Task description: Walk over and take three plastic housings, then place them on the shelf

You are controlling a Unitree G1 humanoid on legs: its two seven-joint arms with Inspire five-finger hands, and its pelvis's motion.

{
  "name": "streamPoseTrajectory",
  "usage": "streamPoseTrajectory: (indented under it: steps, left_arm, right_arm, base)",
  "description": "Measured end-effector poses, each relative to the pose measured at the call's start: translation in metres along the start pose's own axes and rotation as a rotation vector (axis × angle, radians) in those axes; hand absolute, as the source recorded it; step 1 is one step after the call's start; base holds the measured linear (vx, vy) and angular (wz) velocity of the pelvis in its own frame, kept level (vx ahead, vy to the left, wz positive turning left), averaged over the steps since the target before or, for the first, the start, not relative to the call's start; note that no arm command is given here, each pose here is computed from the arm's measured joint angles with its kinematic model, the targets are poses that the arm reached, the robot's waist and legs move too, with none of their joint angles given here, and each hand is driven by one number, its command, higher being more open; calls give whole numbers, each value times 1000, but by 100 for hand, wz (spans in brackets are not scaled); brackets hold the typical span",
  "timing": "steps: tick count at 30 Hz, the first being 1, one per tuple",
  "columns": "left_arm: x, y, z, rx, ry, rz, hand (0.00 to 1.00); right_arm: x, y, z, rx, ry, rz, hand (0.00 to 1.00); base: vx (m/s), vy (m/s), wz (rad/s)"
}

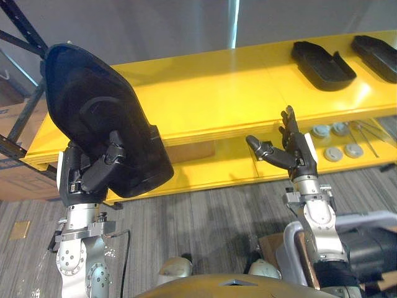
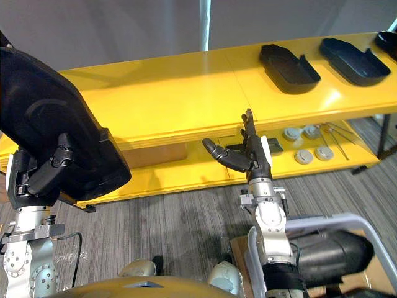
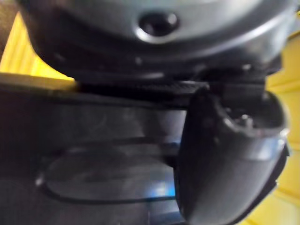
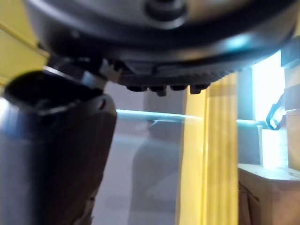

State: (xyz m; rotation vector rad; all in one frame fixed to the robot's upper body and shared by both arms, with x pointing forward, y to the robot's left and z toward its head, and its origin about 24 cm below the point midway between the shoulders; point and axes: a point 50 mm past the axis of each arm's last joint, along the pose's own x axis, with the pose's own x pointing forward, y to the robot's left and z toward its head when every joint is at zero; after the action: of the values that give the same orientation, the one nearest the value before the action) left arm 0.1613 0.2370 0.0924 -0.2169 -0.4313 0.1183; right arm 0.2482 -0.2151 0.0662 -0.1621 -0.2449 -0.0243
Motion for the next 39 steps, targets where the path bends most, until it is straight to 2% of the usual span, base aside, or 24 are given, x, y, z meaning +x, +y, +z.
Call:
streamPoseTrajectory:
  steps: [2, 8, 11, 14, 18, 24, 32, 35, 39]
  left_arm:
    - [1, -9, -1, -25, -5, -42, 0]
    - [-4, -12, -5, -94, -4, 0, 0]
    - [-2, -20, -8, -113, 2, -28, 0]
    - [4, -35, -14, -123, 12, -105, 0]
    - [17, -37, -16, -97, 66, -185, 0]
    - [32, -37, -21, -86, 138, -166, 0]
    - [80, -35, -30, -161, 143, -19, 0]
    - [107, -22, -30, -217, 154, 51, 0]
    - [142, -1, -29, -130, 208, 139, 0]
  right_arm:
    - [4, 0, 3, 27, -16, -13, 100]
    - [0, 19, -2, 113, -6, 14, 100]
    - [-3, 20, -4, 134, 1, -19, 100]
    - [-9, 15, -7, 124, 12, -73, 100]
    - [-13, 25, -6, 162, 2, -70, 100]
    - [-32, 33, 2, 196, -13, -31, 100]
    - [-53, 34, -13, 231, 99, 11, 100]
    - [-58, 44, -17, 283, 141, 88, 100]
    - [-61, 60, -20, 302, 181, 202, 100]
  base:
    - [203, -179, 51]
    - [61, -64, 1]
    - [28, 92, 19]
    - [49, 228, -35]
    - [109, 346, -63]
    - [62, 91, -38]
    - [-2, -11, -24]
    - [-44, -8, -14]
    - [-47, -25, -12]
